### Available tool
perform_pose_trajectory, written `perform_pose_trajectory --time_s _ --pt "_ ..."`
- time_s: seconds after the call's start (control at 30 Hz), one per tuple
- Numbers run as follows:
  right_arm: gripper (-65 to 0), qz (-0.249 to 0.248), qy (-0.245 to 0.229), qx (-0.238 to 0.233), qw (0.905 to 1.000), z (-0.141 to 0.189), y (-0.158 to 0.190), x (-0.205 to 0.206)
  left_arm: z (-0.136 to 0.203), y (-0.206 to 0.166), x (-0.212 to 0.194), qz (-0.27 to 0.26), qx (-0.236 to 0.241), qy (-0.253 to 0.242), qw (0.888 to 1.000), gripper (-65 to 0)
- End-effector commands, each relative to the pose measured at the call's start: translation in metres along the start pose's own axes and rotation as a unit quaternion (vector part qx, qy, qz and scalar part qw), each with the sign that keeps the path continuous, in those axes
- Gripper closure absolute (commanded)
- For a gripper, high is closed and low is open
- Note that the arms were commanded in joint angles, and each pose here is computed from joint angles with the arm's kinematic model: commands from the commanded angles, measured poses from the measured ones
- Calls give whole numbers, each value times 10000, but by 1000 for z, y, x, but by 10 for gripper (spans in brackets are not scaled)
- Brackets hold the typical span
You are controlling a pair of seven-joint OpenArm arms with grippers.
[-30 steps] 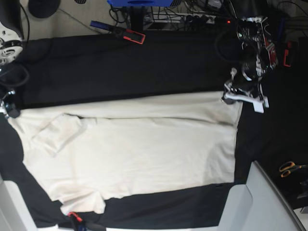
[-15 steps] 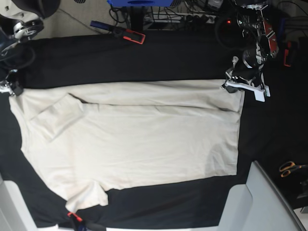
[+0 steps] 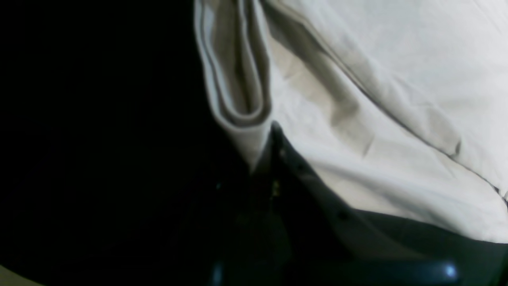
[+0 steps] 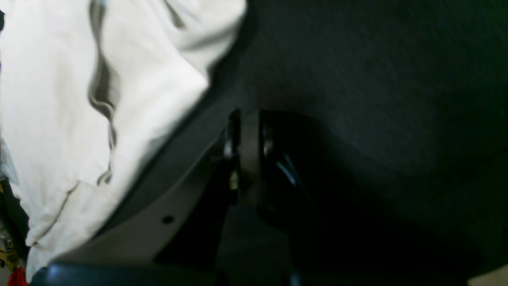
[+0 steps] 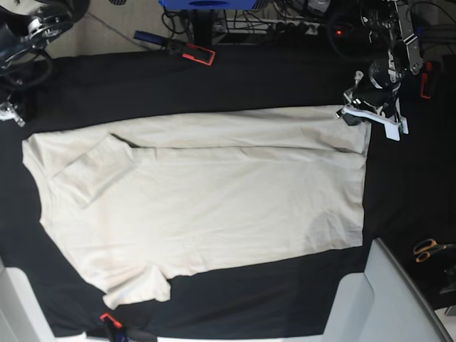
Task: Fold the T-shirt properly
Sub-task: 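Drag the folded shirt along the table with both grippers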
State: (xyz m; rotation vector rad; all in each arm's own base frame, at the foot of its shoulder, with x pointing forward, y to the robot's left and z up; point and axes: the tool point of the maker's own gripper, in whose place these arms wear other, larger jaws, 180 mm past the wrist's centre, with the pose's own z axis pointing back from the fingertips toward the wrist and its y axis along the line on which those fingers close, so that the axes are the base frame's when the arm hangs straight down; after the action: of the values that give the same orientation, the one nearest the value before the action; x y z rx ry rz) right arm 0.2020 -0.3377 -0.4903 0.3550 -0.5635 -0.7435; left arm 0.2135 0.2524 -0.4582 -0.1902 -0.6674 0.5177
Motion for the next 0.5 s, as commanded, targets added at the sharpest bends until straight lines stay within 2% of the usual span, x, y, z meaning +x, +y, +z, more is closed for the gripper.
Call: perform_pose_trajectory --time_s 0.0,0.13,0.33,0.37,0.47 --pt "-5 92 -271 14 9996 7 0 20 2 0 11 -44 -15 -165 9999 0" --pt "-38 73 -102 42 9999 6 2 15 2 -2 15 -54 -36 -203 9998 0" --pt "-300 -355 -341 662 9966 -9 27 12 1 -5 17 -38 -69 -228 9997 0" --pt "-327 -399 -423 710 9958 -11 29 13 1 -5 17 -38 -69 -228 9997 0" --pt "-339 -547 -604 804 9934 -19 33 16 1 -5 17 -45 -62 -224 9997 0"
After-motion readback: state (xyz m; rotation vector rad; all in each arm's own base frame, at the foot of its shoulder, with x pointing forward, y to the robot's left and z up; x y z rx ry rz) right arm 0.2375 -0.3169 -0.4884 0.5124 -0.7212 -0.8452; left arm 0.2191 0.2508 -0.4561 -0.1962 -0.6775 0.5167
